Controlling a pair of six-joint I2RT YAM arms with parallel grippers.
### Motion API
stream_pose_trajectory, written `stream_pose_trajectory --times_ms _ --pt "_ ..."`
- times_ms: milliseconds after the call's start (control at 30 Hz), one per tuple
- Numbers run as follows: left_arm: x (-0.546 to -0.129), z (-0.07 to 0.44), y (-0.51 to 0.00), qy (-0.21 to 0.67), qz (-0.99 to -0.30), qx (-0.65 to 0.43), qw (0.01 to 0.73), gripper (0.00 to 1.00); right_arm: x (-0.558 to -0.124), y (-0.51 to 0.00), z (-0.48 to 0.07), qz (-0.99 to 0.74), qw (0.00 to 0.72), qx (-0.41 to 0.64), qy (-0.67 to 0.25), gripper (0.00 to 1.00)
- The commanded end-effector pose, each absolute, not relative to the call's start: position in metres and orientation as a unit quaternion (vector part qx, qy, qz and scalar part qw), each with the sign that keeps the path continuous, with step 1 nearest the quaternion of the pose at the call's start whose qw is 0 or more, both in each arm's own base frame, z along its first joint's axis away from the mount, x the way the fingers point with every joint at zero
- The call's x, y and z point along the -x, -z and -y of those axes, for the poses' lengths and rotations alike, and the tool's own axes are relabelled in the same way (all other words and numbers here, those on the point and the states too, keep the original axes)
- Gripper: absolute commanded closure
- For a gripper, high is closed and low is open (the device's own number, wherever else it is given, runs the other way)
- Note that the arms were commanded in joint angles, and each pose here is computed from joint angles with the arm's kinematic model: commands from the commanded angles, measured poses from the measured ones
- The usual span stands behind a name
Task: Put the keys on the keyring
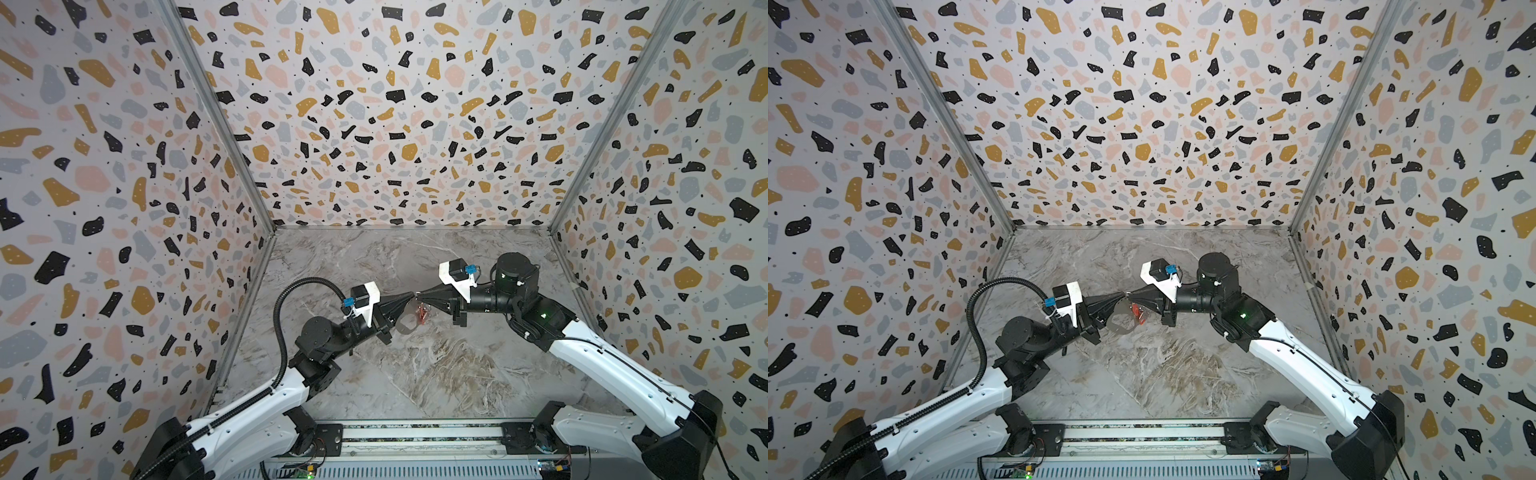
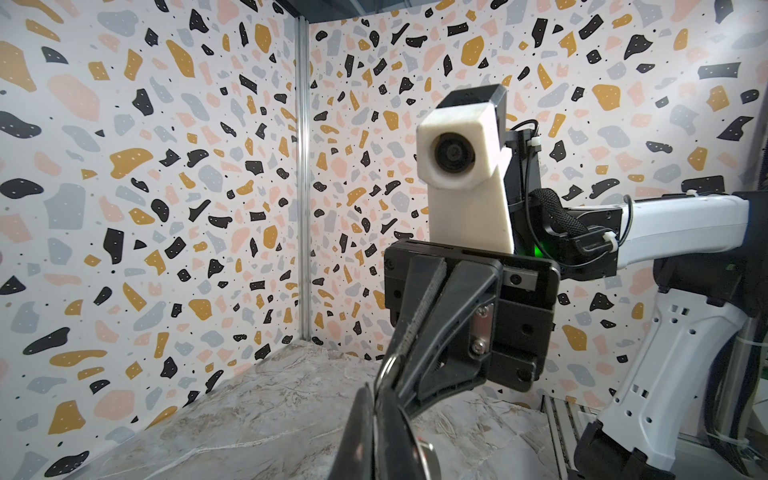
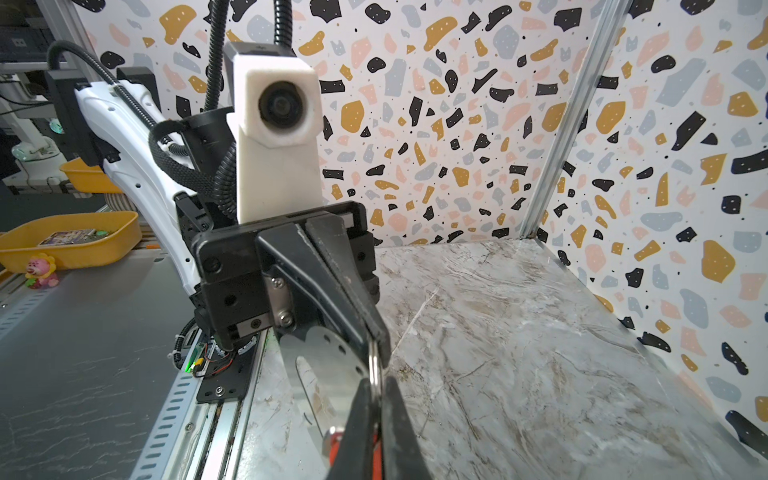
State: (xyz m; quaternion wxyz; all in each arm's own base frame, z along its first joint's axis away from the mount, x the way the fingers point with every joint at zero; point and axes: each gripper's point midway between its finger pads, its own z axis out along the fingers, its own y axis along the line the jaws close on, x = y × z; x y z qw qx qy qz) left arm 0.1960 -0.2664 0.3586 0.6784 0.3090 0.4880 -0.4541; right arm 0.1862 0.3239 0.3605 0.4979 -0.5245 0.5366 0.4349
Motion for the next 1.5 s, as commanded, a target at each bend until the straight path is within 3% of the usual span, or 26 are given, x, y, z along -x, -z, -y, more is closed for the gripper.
stream_pose_trajectory --times_ms 0,167,367,667,1133,1467 --pt "-0.188 0.262 -0.378 0.464 -0.451 -0.303 0.7 1.0 -0.177 -0.377 -0.326 -0.515 0.501 0.537 -0.442 1.0" --pt "-0.196 0.269 -0.369 0.442 -0.483 -0.321 0.685 1.0 -0.181 -0.377 -0.323 -0.532 0.496 0.545 -0.418 1.0" --pt "-0.217 0.264 -0.349 0.345 -0.562 -0.344 0.669 1.0 -0.188 -0.373 -0.317 -0.572 0.462 0.568 -0.37 1.0" --pt "-0.229 0.235 -0.339 0.247 -0.616 -0.331 0.671 0.85 -0.202 -0.36 -0.303 -0.646 0.383 0.595 -0.287 1.0" --pt "-0.206 0.264 -0.33 0.281 -0.605 -0.444 0.598 0.82 -0.191 -0.347 -0.303 -0.649 0.335 0.627 -0.269 1.0" --pt "-0.188 0.265 -0.346 0.304 -0.564 -0.465 0.612 0.8 -0.182 -0.343 -0.308 -0.639 0.325 0.641 -0.274 1.0"
